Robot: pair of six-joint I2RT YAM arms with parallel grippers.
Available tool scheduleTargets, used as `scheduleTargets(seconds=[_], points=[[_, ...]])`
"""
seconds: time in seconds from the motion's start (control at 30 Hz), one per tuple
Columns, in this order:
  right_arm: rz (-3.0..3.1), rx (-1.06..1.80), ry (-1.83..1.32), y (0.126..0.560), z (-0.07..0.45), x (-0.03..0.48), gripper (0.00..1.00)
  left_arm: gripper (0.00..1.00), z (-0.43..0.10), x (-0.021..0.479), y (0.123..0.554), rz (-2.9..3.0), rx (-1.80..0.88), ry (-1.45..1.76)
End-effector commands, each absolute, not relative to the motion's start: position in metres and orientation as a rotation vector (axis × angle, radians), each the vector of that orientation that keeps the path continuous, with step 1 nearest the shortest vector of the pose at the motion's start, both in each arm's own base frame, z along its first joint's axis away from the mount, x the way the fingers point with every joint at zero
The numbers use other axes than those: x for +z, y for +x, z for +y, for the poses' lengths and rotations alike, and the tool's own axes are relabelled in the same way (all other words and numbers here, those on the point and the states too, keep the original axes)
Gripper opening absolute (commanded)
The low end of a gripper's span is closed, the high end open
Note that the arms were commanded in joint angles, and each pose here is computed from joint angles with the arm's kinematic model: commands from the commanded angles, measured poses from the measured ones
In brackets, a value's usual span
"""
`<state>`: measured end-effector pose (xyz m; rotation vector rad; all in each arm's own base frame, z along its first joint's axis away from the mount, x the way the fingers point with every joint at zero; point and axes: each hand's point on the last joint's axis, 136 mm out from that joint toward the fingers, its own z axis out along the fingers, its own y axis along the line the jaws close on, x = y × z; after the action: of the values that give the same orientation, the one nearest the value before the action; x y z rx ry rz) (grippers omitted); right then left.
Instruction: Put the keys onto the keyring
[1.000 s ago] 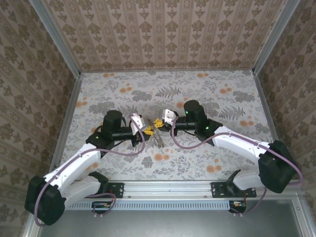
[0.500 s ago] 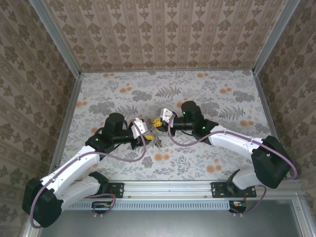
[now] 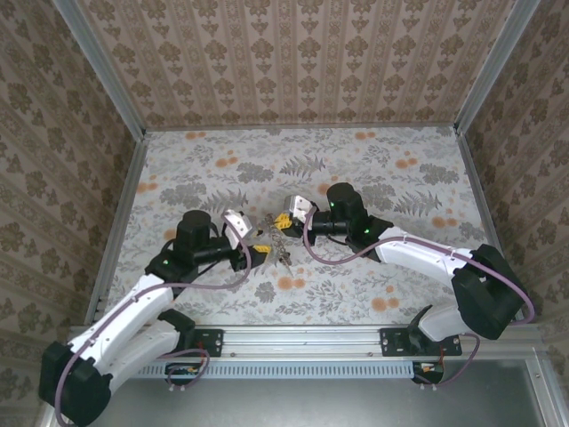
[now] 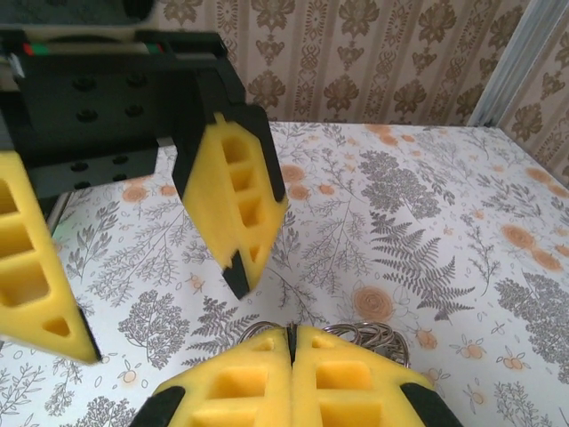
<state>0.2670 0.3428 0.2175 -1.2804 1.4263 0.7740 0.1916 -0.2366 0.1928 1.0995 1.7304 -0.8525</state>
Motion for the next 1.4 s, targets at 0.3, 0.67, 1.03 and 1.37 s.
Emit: scheduleTargets(seconds=[0.3, 0.67, 1.03, 1.37], points=[[1.359, 0.811, -1.276, 0.261, 0.351, 0.236, 0.00, 0.56, -0.260, 0.218, 0.196, 1.660, -1.012, 1.113], [1.347, 0.819, -1.285, 0.257, 0.353, 0.238, 0.00, 0.53, -0.259, 0.212, 0.192, 1.588, -0.933, 1.191], [1.313, 0.841, -1.295, 0.251, 0.353, 0.240, 0.00, 0.60, -0.242, 0.190, 0.193, 1.596, -0.811, 1.158], [1.308, 0.847, -1.299, 0.251, 0.355, 0.241, 0.00, 0.56, -0.249, 0.206, 0.185, 1.502, -0.877, 1.162]])
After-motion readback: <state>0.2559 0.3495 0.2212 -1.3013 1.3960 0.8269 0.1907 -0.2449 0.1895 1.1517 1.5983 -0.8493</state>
